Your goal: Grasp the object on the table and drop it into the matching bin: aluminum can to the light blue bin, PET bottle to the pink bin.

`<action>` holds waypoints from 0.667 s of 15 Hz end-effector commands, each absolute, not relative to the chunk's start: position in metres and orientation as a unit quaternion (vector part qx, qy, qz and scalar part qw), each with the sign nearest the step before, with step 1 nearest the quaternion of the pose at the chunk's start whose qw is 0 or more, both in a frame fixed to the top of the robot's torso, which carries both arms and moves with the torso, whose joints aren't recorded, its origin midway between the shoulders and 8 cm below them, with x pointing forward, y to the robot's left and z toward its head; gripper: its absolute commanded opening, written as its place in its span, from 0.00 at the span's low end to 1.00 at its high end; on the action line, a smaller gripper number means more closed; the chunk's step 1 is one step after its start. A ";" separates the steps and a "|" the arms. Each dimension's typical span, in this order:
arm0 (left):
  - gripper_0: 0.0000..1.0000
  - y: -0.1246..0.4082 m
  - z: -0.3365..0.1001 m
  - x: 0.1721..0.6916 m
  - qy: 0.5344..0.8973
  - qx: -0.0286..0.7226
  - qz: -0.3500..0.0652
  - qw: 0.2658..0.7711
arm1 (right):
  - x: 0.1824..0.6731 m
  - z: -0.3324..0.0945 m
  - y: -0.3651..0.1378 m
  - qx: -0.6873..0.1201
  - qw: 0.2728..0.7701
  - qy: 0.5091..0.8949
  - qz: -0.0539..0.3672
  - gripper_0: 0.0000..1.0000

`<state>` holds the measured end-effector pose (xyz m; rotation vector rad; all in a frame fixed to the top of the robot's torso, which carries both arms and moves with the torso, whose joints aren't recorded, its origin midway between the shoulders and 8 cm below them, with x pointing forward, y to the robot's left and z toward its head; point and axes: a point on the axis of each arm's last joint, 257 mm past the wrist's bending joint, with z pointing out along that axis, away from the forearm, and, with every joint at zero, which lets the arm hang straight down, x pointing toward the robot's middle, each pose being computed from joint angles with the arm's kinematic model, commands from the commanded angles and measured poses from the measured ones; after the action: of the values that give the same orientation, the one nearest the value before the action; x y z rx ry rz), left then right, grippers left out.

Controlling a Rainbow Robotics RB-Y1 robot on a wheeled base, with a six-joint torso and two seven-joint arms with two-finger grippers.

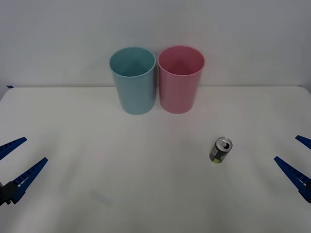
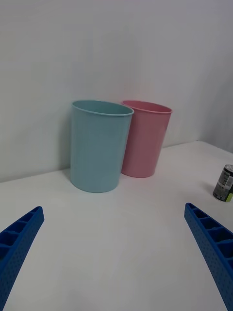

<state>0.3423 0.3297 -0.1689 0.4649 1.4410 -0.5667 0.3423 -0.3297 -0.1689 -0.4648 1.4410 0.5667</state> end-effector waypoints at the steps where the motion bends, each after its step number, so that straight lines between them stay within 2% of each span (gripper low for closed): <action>1: 1.00 0.330 -0.169 0.342 0.645 0.208 -0.253 0.691 | 0.342 -0.167 -0.333 -0.201 0.694 0.643 0.253 1.00; 4: 1.00 0.330 -0.169 0.342 0.645 0.208 -0.253 0.691 | 0.343 -0.165 -0.334 -0.204 0.694 0.644 0.250 1.00; 10: 1.00 0.330 -0.169 0.342 0.645 0.208 -0.253 0.691 | 0.340 -0.195 -0.342 -0.208 0.674 0.667 0.239 1.00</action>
<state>0.3423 0.3297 -0.1689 0.4649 1.4410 -0.5666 0.3407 -0.3416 -0.1908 -0.4631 1.4933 0.5405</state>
